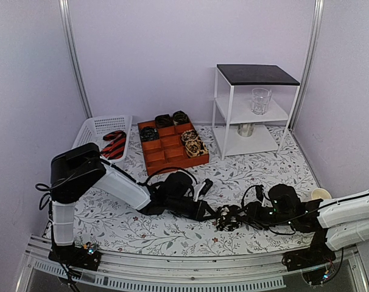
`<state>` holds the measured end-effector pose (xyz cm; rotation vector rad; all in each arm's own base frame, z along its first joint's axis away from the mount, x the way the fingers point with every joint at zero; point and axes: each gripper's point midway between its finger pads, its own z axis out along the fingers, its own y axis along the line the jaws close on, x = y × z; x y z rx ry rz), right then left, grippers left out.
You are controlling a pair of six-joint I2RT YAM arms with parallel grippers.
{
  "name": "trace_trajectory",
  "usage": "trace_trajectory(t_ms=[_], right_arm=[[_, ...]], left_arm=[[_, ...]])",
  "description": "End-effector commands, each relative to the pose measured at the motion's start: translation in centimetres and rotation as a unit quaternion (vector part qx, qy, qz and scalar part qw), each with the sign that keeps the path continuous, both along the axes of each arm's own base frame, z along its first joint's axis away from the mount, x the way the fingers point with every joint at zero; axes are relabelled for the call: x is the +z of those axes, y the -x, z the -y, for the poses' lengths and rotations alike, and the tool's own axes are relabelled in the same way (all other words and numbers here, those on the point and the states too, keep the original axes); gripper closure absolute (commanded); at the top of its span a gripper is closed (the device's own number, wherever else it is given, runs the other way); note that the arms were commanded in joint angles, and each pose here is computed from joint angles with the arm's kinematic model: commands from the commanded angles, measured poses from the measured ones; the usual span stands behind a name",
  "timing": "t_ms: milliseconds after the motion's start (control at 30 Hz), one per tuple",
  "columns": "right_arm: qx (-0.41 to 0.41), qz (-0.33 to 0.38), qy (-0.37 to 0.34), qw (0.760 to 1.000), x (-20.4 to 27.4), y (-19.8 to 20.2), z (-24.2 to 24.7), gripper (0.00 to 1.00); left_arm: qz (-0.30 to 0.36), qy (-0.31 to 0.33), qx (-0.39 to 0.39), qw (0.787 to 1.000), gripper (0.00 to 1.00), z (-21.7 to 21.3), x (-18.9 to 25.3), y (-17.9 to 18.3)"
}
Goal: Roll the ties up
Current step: Roll the tie at the center of the board.
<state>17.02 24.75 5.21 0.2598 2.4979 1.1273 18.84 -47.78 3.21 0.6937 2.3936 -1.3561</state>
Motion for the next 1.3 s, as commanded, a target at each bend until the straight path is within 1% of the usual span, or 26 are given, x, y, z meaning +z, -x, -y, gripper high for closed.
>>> trace_trajectory(t_ms=[0,67,167,200,233,267,367,433,500,600,733,833,1000,1200,1267], right_arm=[[0.006,-0.016,-0.005,1.0,-0.7,0.4,-0.2,0.62],[0.007,-0.017,-0.004,1.0,-0.8,0.4,-0.2,0.63],[0.008,-0.018,-0.004,1.0,-0.9,0.4,-0.2,0.63],[0.008,-0.017,-0.005,1.0,-0.8,0.4,-0.2,0.63],[0.007,-0.016,-0.005,1.0,-0.7,0.4,-0.2,0.63],[0.005,-0.015,-0.005,1.0,-0.7,0.3,-0.2,0.63],[0.007,-0.014,-0.004,1.0,-0.7,0.2,-0.4,0.63],[0.007,-0.013,-0.003,1.0,-0.6,0.1,-0.5,0.63],[0.007,-0.013,-0.002,1.0,-0.7,0.0,-0.6,0.63],[0.012,-0.012,0.0,1.0,-0.7,0.0,-0.7,0.63],[0.014,-0.009,-0.001,1.0,-0.6,0.0,-0.8,0.63],[0.02,-0.01,-0.004,1.0,-0.6,0.1,-1.0,0.64],[0.024,-0.01,-0.007,1.0,-0.7,0.1,-1.2,0.64],[0.033,-0.016,-0.01,0.999,-1.0,0.3,-1.6,0.65],[0.034,-0.019,-0.015,0.999,-1.1,0.4,-1.7,0.65]], left_arm=[[-0.005,0.009,0.016,1.0,0.93,-0.8,0.1,-0.7],[-0.006,0.007,0.028,1.0,0.86,-1.3,0.4,-1.0],[-0.014,0.012,0.057,0.998,0.83,-2.1,1.3,-1.5],[-0.024,0.014,0.067,0.997,0.79,-2.3,1.5,-1.6],[-0.037,0.014,0.073,0.997,0.72,-2.5,1.4,-1.7],[-0.038,0.038,0.075,0.996,0.63,-2.2,3.3,-1.7],[-0.063,0.083,0.078,0.992,0.45,-2.1,5.1,-1.2],[-0.074,0.108,0.075,0.988,0.38,-1.8,5.9,-1.0],[-0.083,0.112,0.07,0.988,0.34,-1.4,5.6,-0.9],[-0.106,0.096,0.069,0.987,0.32,-1.2,3.3,-0.8],[-0.143,0.083,0.081,0.983,0.31,-1.5,1.4,-0.4],[-0.151,0.078,0.088,0.981,0.3,-1.8,0.8,-0.3],[-0.169,0.104,0.077,0.977,0.31,-0.7,1.0,-0.3],[-0.222,0.122,0.073,0.965,0.34,0.0,0.4,0.7],[-0.225,0.129,0.074,0.963,0.34,0.1,0.5,0.7]])
